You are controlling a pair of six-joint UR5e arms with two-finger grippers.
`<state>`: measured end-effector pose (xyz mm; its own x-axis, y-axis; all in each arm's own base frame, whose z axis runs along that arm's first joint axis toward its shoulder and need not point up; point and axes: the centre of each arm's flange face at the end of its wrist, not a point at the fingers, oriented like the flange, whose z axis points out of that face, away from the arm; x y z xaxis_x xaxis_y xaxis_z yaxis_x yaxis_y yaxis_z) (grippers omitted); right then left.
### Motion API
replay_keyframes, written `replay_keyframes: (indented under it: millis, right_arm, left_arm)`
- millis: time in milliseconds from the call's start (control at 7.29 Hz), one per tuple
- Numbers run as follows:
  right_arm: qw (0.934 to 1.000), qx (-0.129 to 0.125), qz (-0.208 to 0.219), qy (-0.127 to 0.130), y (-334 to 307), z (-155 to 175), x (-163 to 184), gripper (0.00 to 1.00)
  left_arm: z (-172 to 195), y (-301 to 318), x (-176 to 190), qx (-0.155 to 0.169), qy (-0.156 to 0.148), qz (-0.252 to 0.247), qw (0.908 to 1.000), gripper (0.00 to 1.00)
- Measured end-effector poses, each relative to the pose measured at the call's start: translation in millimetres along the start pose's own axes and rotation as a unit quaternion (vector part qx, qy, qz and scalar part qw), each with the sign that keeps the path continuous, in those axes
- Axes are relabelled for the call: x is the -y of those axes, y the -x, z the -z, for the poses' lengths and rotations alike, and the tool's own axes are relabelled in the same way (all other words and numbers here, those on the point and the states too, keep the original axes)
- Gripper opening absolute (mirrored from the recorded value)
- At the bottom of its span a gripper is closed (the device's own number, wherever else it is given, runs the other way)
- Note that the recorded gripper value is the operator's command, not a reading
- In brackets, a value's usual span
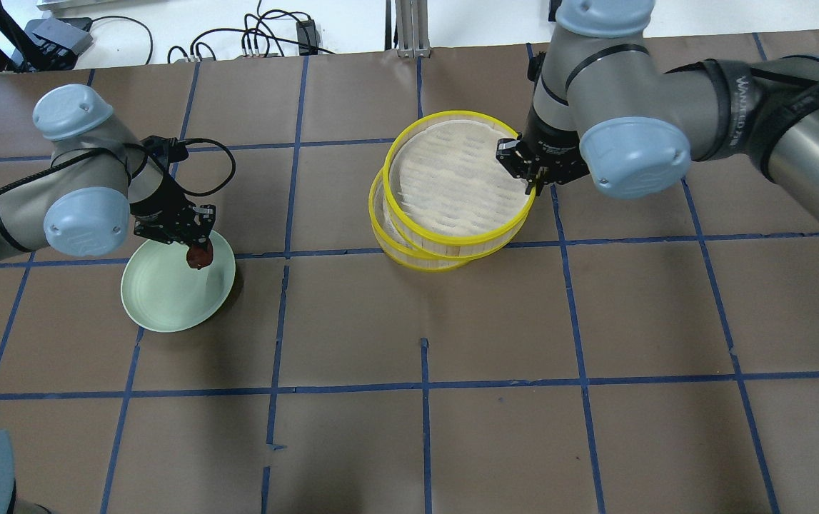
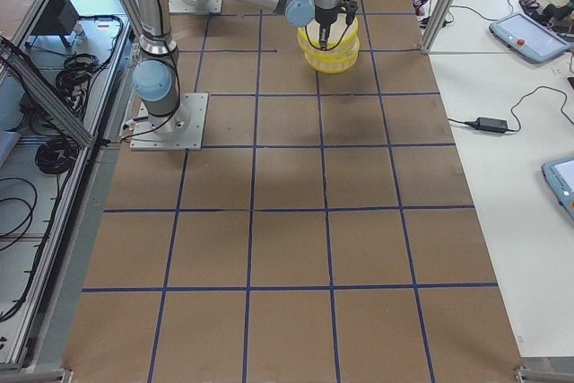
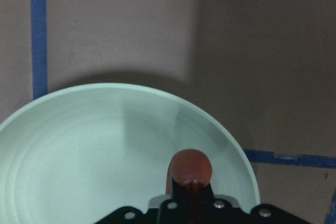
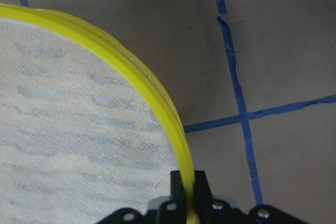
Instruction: Stack buns with steamer
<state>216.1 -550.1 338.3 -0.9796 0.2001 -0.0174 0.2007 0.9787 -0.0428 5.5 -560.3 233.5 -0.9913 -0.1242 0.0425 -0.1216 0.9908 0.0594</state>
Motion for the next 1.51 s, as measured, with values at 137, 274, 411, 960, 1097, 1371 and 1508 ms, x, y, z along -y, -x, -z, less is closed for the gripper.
replay_keyframes:
  millis: [137,274,411,960,1097,1371,1508]
  right_arm:
    - [0.9999,-0.016,-0.002,0.003,16.1,-15.4,-2.4,0.07]
    - [0.9996,-0.026,-0.005,0.001,25.2,-28.0,-0.1,0.07]
    - [0.9996,-0.028,-0.006,-0.004,30.8,-34.6,4.8,0.07]
    - [0.9996,-0.024,-0.005,-0.012,44.3,-44.6,30.3,0.08]
    - [0.9996,-0.025,-0.005,-0.011,44.5,-46.2,31.5,0.08]
    - [0.9996,-0.027,-0.003,-0.009,44.1,-48.1,31.2,0.09]
    - [0.9996,-0.029,-0.002,-0.007,43.6,-48.4,30.6,0.09]
  left_arm:
    - [24.8,-6.6,2.2,-0.001,0.0,-0.002,1.0,0.08]
    - [52.5,-23.2,5.2,0.0,-0.001,-0.002,1.0,0.08]
    - [74.4,-46.6,6.6,0.002,-0.005,0.001,1.0,0.08]
    - [94.5,-83.3,3.2,0.005,-0.01,0.005,0.9999,0.08]
    - [94.7,-83.7,3.1,0.004,-0.011,0.005,0.9999,0.08]
    - [95.2,-84.1,3.1,0.004,-0.011,0.005,0.9999,0.08]
    - [95.5,-84.1,3.3,0.004,-0.011,0.005,0.9999,0.08]
